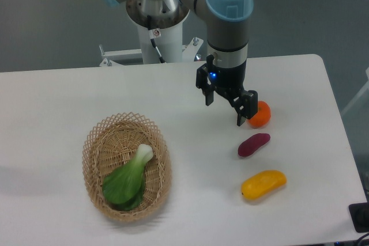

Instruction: Place the green vegetable in the basket

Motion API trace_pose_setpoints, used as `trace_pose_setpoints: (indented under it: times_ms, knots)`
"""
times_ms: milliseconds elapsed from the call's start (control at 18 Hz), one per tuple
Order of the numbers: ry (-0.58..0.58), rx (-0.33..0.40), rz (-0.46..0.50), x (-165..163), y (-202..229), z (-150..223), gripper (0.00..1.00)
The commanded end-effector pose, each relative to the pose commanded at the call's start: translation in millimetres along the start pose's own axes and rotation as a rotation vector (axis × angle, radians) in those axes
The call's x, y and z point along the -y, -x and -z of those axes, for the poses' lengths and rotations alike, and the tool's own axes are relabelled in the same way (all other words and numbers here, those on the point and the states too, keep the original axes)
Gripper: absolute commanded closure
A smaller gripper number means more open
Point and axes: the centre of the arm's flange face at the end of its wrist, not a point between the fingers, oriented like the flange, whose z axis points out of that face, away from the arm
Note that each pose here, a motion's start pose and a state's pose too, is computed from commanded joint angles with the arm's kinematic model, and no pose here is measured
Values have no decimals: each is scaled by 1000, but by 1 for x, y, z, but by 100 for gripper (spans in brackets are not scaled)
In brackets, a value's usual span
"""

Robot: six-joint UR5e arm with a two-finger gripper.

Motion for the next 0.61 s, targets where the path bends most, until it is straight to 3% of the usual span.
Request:
trace_pose_setpoints:
  times_ms: [611]
  knots:
    - [-14, -4, 40, 1, -2, -3, 0]
